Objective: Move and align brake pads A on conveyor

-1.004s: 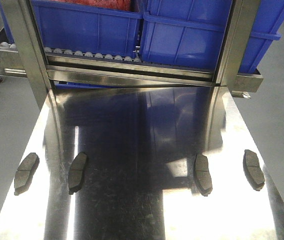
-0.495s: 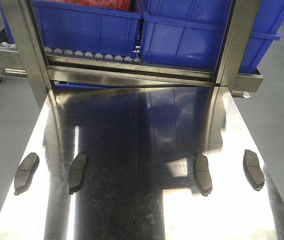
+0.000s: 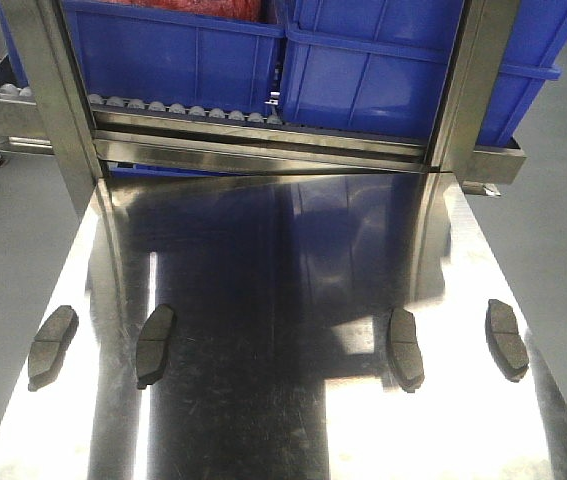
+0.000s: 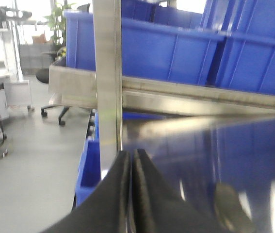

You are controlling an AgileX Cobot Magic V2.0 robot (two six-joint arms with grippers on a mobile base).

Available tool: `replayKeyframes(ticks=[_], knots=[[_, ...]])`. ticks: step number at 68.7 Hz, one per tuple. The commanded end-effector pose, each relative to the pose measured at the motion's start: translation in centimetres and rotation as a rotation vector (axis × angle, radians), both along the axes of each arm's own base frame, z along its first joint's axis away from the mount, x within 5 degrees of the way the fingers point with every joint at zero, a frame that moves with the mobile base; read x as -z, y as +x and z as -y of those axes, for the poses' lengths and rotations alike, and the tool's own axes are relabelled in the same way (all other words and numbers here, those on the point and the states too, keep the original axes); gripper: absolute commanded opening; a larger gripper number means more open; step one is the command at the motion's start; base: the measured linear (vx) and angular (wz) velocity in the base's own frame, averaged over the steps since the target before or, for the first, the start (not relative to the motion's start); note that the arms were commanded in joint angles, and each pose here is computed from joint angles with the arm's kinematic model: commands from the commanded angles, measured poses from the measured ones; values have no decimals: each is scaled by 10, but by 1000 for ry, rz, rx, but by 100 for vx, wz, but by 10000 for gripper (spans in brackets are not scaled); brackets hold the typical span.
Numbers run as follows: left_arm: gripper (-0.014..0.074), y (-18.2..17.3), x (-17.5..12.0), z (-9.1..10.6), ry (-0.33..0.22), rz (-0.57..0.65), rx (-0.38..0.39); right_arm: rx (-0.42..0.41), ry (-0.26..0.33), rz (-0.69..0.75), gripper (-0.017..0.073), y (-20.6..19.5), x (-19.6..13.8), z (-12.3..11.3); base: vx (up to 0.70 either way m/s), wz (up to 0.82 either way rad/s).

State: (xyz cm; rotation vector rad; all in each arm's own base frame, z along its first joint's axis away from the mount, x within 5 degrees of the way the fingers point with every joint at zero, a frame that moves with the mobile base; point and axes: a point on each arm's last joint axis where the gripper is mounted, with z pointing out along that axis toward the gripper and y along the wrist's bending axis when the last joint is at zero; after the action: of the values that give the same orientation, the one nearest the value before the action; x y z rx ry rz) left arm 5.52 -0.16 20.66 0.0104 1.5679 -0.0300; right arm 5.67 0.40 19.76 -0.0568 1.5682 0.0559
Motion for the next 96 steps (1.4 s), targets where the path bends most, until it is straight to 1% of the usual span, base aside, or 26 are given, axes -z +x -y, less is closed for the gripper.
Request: replayKeyframes(ticks=[1,4,6,10,13,18,23,31,35,40,53,59,63,67,73,83,84,96], knots=[[-6,-3,-38,0,-4,118,-1,2,-1,70,-3,-1,-2,0,0,0],[-6,-1,-55,0,13,101,-1,2,-1,70,-3,-1,-2,0,0,0],[-6,2,-66,0,37,67,-2,2,-1,70,-3,-1,-2,0,0,0],[-6,14,-80,0,80,-35,0,2,-1,70,-3,-1,-2,0,0,0],[-6,23,-94,0,100,-94,4,2,-1,70,-3,-1,-2,0,0,0],[-6,47,-104,1,110,-229,12,2,-1,70,-3,-1,-2,0,0,0],[-6,68,-111,2,111,-301,17,2,-1,70,-3,-1,-2,0,0,0],[-2,91,-114,2,112,-360,20,2,-1,70,-3,-1,-2,0,0,0],[32,97,-112,2,112,-380,21,2,-1,70,-3,-1,-2,0,0,0],[113,101,-107,2,113,-408,22,2,-1,70,-3,-1,-2,0,0,0],[547,107,-103,3,102,-436,25,2,-1,70,-3,-1,-2,0,0,0],[682,108,-103,3,91,-435,26,2,-1,70,-3,-1,-2,0,0,0],[734,107,-102,3,69,-439,22,2,-1,70,-3,-1,-2,0,0,0],[730,108,-102,3,47,-446,17,2,-1,70,-3,-1,-2,0,0,0],[713,115,-99,3,26,-514,13,2,-1,70,-3,-1,-2,0,0,0],[670,141,-95,4,31,-681,19,2,-1,70,-3,-1,-2,0,0,0],[668,143,-96,4,31,-682,19,2,-1,70,-3,-1,-2,0,0,0],[633,188,-85,6,30,-866,25,2,-1,70,-3,-1,-2,0,0,0]])
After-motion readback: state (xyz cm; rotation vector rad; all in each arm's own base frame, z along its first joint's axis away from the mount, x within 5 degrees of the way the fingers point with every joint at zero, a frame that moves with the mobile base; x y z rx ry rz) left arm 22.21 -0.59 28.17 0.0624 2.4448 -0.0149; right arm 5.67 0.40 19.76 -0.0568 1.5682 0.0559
